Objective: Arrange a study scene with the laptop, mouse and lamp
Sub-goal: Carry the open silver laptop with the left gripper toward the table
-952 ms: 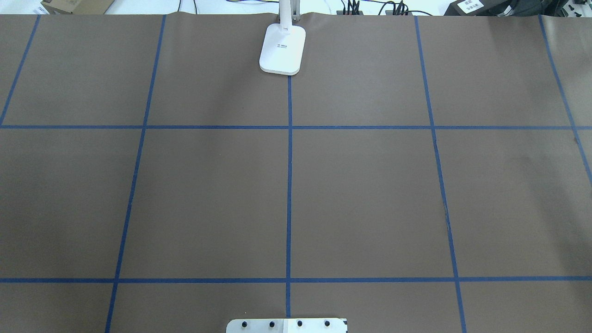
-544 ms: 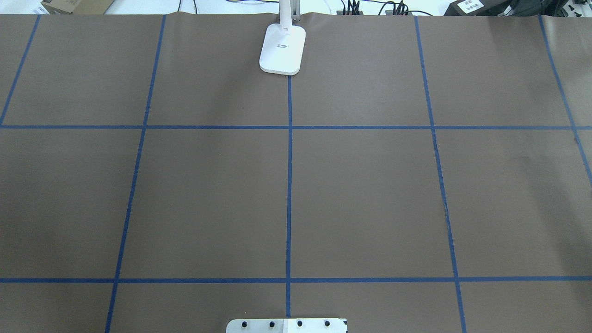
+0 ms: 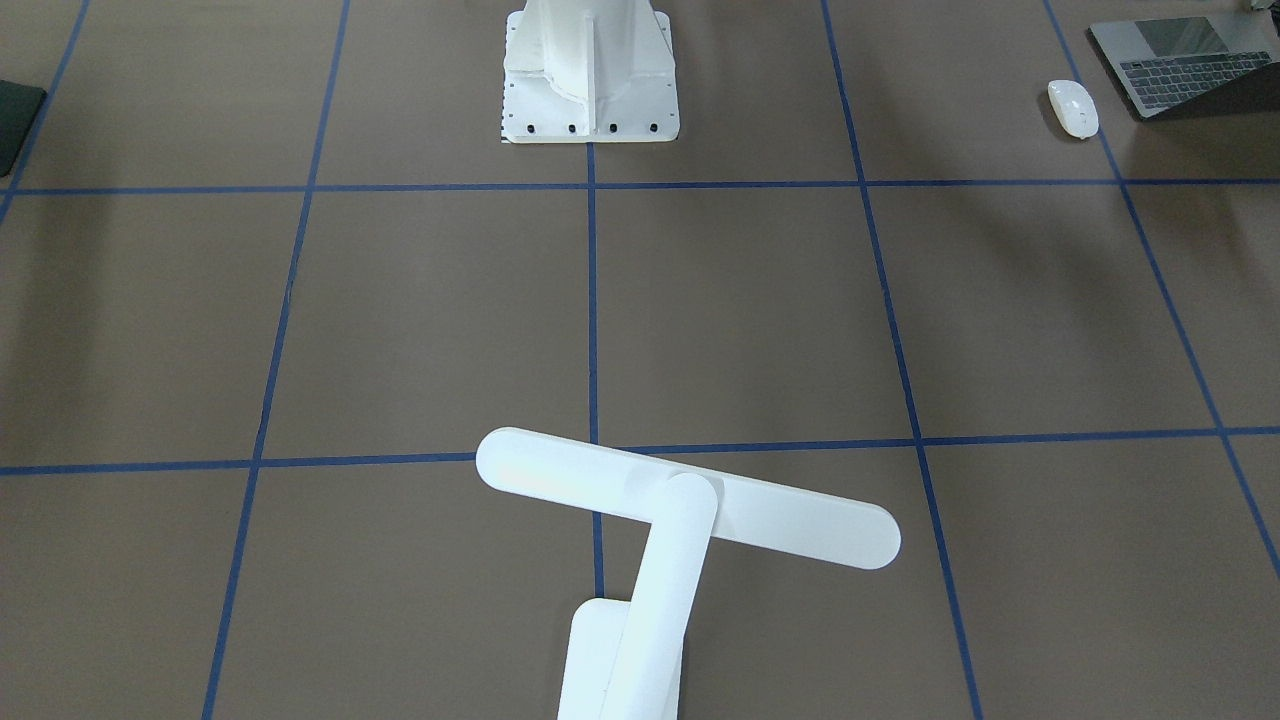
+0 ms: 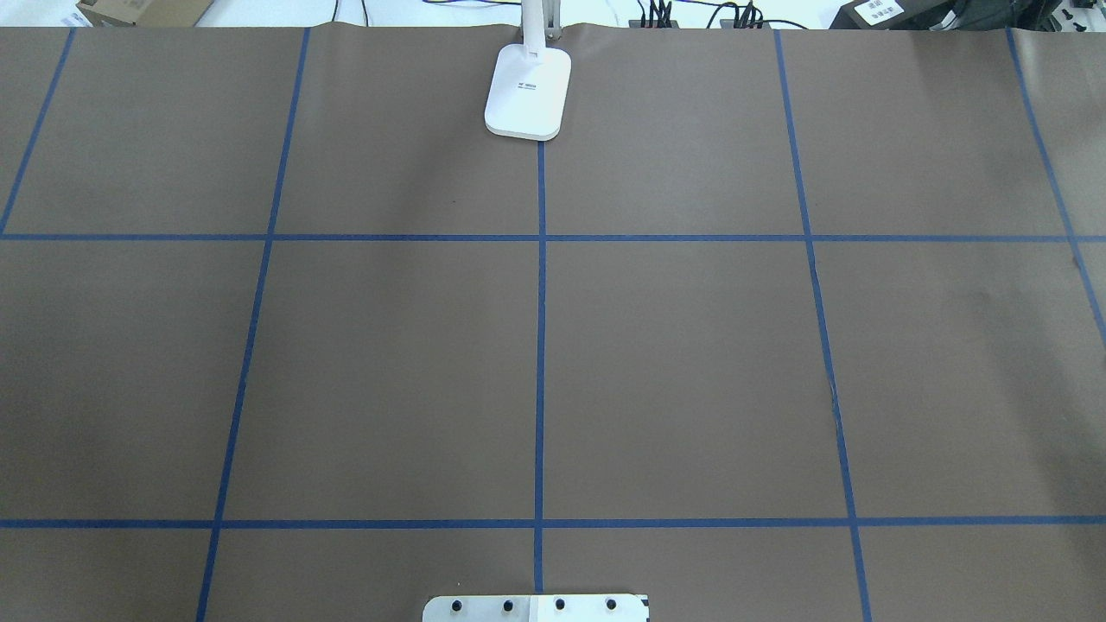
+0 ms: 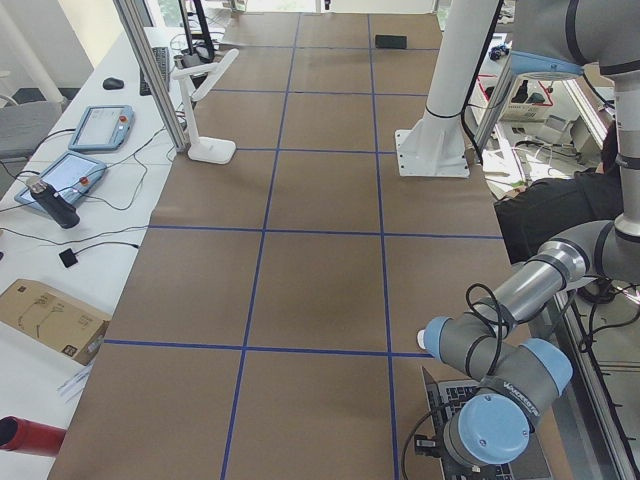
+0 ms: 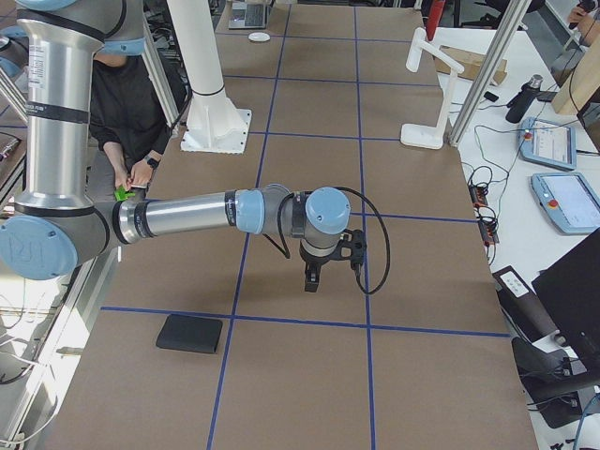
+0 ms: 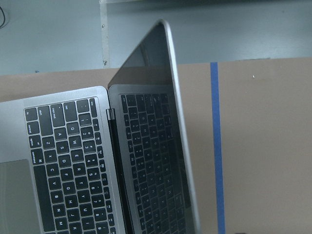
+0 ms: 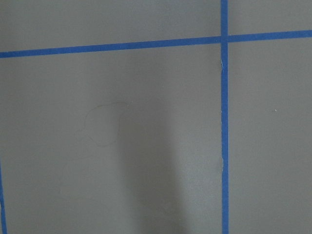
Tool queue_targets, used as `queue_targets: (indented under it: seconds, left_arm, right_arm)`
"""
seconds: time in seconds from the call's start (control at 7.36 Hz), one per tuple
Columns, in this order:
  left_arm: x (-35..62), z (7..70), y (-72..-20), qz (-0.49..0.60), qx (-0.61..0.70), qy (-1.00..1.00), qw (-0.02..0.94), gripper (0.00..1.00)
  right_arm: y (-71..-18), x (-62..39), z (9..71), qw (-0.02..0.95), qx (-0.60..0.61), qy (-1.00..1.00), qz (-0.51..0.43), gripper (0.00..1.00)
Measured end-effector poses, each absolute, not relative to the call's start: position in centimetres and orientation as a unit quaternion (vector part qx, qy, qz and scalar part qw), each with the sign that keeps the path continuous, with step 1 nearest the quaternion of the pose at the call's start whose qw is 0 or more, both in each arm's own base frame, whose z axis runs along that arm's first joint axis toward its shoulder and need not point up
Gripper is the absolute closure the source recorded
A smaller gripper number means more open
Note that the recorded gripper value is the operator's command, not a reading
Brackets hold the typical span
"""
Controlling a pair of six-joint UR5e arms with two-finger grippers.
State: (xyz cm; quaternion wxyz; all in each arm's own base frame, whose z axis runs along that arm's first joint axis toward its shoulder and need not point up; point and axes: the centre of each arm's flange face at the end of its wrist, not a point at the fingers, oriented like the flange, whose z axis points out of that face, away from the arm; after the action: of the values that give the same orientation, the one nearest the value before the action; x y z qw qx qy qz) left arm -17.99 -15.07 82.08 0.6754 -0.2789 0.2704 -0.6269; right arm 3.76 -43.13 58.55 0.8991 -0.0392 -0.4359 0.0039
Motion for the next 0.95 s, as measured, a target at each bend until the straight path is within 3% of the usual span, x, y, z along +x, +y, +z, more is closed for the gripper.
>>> queue_targets:
  seconds: [0.27,0.95]
  left_arm:
    - [-18.3,81.6,-15.6,-0.625,-0.273,0.272,0.679,1.0]
    - [-20.2,77.3,-18.5,-0.622,-0.234,0.279,0.693,1.0]
  right_arm:
    - [-43.1,3.8,58.8,0.899,-0.041,-0.436,0.005,0.01]
    - [-43.2,3.8,58.9,0.899,-0.043,-0.436,0.006,0.01]
